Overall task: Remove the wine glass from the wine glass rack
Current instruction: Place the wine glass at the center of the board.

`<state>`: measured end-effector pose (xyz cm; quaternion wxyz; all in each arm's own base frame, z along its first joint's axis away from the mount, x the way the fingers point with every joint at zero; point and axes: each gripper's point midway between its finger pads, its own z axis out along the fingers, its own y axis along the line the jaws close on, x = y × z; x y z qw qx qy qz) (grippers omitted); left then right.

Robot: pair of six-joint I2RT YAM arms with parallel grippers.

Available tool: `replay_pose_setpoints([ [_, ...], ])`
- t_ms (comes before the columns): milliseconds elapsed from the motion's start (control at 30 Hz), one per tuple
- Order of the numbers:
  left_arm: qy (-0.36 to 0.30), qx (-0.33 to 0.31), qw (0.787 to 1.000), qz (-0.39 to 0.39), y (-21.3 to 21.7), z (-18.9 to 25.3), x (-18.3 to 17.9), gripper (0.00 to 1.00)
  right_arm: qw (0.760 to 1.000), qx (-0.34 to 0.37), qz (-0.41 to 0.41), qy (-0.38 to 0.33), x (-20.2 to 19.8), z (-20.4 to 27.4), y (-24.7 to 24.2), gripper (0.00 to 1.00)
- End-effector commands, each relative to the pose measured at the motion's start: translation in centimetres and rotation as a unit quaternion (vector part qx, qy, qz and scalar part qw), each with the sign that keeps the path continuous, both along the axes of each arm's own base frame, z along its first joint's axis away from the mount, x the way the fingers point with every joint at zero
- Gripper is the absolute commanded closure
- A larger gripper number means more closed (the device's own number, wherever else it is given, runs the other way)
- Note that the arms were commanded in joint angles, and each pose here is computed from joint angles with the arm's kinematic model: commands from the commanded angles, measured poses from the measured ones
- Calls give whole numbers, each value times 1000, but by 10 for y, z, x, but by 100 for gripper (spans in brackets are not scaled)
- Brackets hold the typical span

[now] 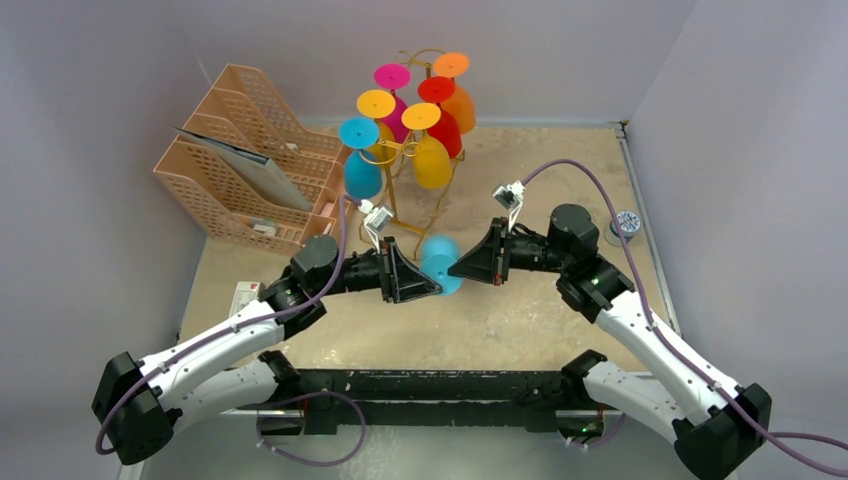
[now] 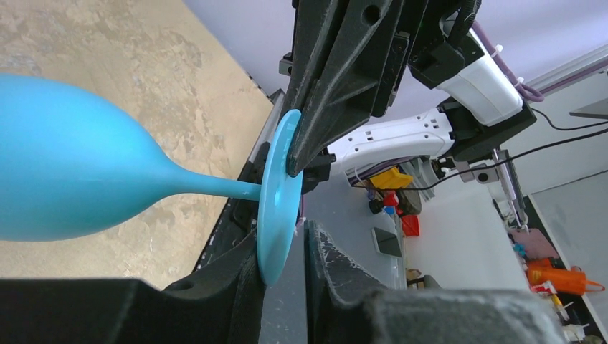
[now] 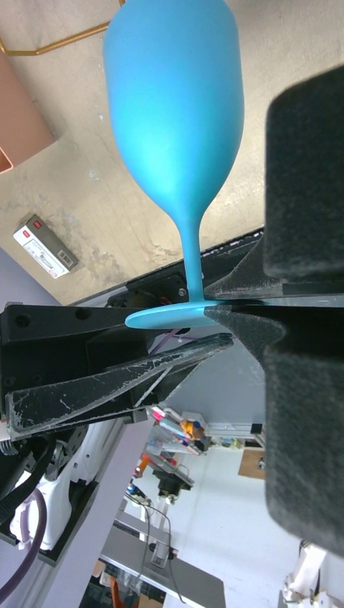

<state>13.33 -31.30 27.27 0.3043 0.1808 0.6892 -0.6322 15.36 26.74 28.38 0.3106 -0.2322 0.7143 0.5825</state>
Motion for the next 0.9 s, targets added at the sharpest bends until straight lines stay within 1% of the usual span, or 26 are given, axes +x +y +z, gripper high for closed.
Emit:
replay_pose_setpoints([
  [0, -27, -37, 999, 3, 2, 25, -3, 81, 999, 13, -2, -37, 0, 14, 0, 100],
  [33, -27, -35, 999, 2, 2, 24, -3, 84, 999, 14, -3, -37, 1, 13, 0, 100],
  [133, -23, -26, 999, 3, 2, 19, -2, 98, 999, 13, -5, -36, 2, 13, 0, 100],
  [167, -20, -23, 1000, 1, 1, 18, -2, 100, 999, 12, -3, -35, 1, 13, 1, 100],
  [233, -17, -19, 1000, -7, -2, 15, -3, 100, 999, 13, 3, -34, -2, 15, 0, 99],
  [267, -16, -17, 1000, -12, -2, 13, -4, 100, 999, 12, 5, -33, -3, 15, 0, 96],
  [433, -13, 7, 999, -39, -6, 5, -9, 100, 999, 3, 5, -44, -8, 19, -6, 64],
  [467, -16, 21, 999, -45, -6, 2, -11, 100, 999, -3, 3, -41, -10, 18, -8, 52],
  [533, -33, 47, 997, -48, -4, -3, -15, 100, 999, -7, -2, -48, -14, 20, -12, 37],
  [567, -43, 61, 996, -46, -2, -5, -16, 100, 999, -12, -15, -48, -13, 19, -15, 28],
  [633, -62, 90, 993, -41, 5, -10, -18, 100, 994, -40, -91, -48, 5, 18, -27, 16],
  [700, -85, 116, 989, -42, 14, -14, -20, 100, 986, -80, -138, -49, 10, 20, -43, 10],
  [733, -97, 126, 986, -47, 17, -16, -22, 100, 982, -102, -154, -47, 10, 15, -52, 9],
  [867, -137, 143, 978, -69, 26, -27, -31, 100, 961, -129, -235, -63, 26, 6, -75, 6],
])
